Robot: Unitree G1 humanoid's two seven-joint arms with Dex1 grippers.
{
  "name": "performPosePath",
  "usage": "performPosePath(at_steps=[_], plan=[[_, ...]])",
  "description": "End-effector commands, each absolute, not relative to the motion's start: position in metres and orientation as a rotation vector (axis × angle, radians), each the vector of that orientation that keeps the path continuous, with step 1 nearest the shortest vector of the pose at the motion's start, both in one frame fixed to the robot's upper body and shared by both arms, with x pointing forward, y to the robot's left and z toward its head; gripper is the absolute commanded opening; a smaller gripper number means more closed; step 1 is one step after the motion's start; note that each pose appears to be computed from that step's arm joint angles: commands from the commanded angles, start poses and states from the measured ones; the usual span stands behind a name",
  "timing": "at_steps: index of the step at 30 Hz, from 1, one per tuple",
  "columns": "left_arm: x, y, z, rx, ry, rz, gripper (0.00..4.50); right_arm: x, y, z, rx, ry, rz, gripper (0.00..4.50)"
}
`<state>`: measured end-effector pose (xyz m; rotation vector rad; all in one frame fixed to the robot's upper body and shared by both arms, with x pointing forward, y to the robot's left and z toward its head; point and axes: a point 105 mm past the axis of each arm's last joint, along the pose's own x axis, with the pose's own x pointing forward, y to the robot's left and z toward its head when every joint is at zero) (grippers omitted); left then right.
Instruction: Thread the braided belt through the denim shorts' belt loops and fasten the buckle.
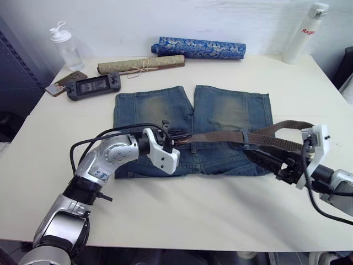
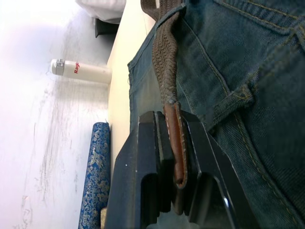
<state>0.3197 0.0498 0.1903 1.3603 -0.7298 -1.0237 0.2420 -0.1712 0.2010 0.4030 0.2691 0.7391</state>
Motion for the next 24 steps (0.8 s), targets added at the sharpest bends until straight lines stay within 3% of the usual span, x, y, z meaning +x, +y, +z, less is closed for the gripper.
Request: performPosePath(at_steps=[1, 5, 11, 20, 22, 24], plan=[[0.319, 0.055, 0.206, 1.348, -0.796, -0.962, 0.0, 0.237, -0.136, 0.22, 0.673, 0.254, 0.84, 4.27], [0.319, 0.056, 0.212, 1.359, -0.831, -0.933, 0.0, 0.26, -0.096, 0.199, 1.076, 0.321, 0.712, 4.27], [0.318, 0.056, 0.214, 1.366, -0.847, -0.92, 0.0, 0.27, -0.067, 0.191, 1.342, 0.427, 0.594, 4.27], [0.316, 0.058, 0.211, 1.379, -0.849, -0.926, 0.0, 0.295, -0.093, 0.185, 1.401, 0.4, 0.446, 4.27], [0.315, 0.058, 0.211, 1.381, -0.85, -0.926, 0.0, 0.295, -0.095, 0.181, 1.394, 0.41, 0.429, 3.77], [0.315, 0.058, 0.212, 1.383, -0.852, -0.927, 0.0, 0.295, -0.096, 0.177, 1.385, 0.416, 0.419, 2.93]])
